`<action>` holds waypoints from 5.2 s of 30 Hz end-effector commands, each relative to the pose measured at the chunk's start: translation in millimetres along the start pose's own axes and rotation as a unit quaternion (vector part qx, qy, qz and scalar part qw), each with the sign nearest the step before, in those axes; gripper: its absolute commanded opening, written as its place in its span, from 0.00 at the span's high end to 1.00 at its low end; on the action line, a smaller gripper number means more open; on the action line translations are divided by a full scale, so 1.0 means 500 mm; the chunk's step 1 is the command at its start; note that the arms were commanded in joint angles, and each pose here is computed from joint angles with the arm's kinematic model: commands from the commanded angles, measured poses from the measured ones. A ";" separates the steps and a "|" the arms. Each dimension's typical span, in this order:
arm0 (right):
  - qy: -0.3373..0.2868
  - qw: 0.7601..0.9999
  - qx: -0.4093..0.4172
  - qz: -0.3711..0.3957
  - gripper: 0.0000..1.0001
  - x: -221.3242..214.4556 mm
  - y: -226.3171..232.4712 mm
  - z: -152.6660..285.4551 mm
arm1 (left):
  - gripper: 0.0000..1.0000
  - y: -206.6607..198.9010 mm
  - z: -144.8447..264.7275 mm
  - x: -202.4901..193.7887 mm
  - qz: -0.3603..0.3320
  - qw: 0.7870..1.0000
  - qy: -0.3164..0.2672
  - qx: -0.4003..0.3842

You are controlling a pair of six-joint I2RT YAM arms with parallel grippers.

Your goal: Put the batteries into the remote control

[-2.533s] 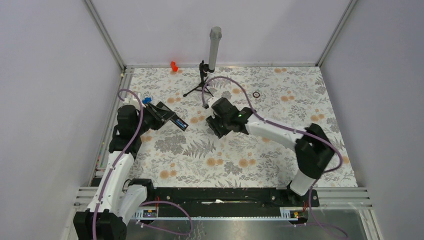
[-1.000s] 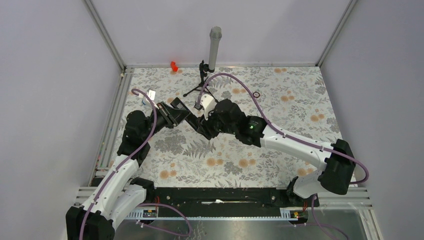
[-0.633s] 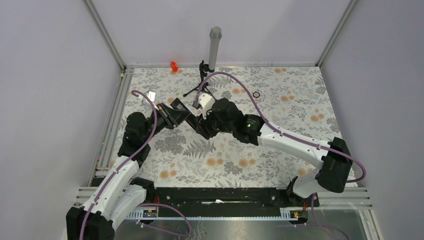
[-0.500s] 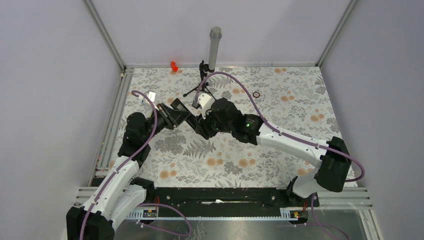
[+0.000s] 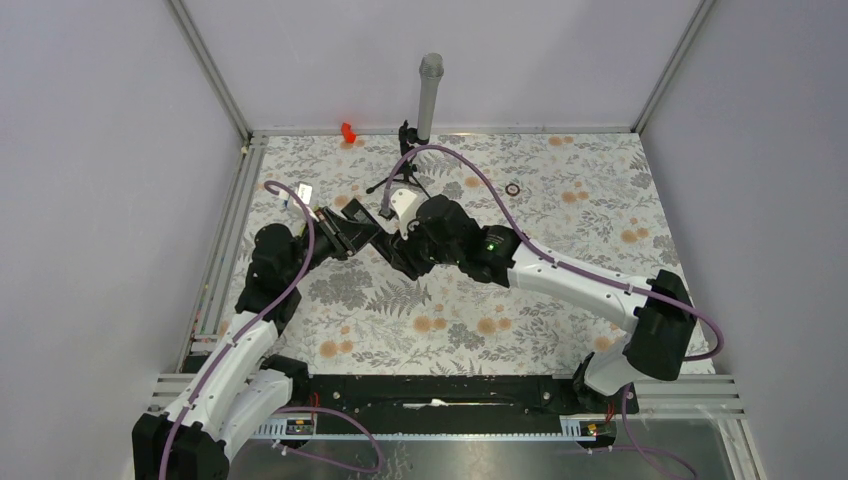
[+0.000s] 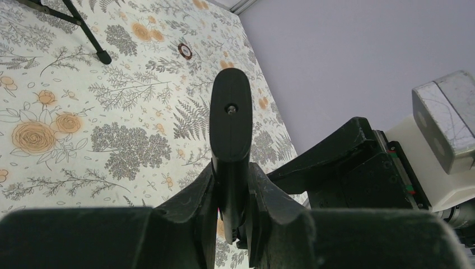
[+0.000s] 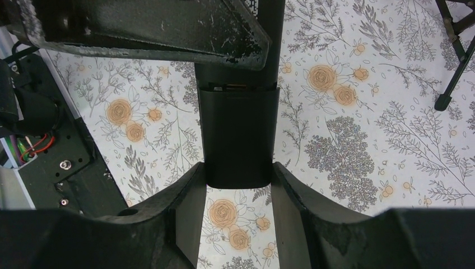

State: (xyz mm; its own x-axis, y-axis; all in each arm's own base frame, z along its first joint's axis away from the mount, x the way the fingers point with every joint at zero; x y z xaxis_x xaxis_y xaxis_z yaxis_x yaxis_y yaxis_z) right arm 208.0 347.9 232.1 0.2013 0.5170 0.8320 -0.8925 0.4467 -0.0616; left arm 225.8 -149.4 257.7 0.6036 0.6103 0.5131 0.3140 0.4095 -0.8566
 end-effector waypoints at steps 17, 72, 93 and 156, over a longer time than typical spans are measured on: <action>-0.001 1.000 0.001 0.018 0.60 0.025 0.002 -0.010 | 1.00 -0.068 -0.007 0.027 -0.005 0.999 0.009 -0.044; 0.099 0.994 -0.009 -0.044 0.44 0.008 0.004 -0.059 | 1.00 -0.016 -0.029 -0.022 0.148 0.983 0.110 0.019; 0.095 0.994 -0.002 -0.059 0.34 0.023 0.006 -0.064 | 1.00 0.025 -0.022 -0.020 0.191 0.976 0.103 0.038; -0.222 0.852 0.070 -0.469 0.56 0.046 -0.037 -0.053 | 1.00 -0.113 0.021 0.075 0.342 0.933 -0.010 -0.112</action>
State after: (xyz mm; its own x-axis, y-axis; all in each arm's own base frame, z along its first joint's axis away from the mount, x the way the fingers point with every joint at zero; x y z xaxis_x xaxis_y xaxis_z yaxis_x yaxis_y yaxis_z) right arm 233.7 360.1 263.5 0.7380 -0.3508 0.5764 -0.4852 0.3178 0.8146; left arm 234.5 -142.3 279.7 0.6721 0.7275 -0.1381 -0.1197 -0.0773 -0.9898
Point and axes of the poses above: each gripper's point midway between its finger pads, its own z axis back along the fingers, its own y axis along the line the jaws close on, x = y × z, the point moved 5 cm from there along z, back along the fingers, and after that the axes turned 9 degrees about z, right-handed, at the moved point
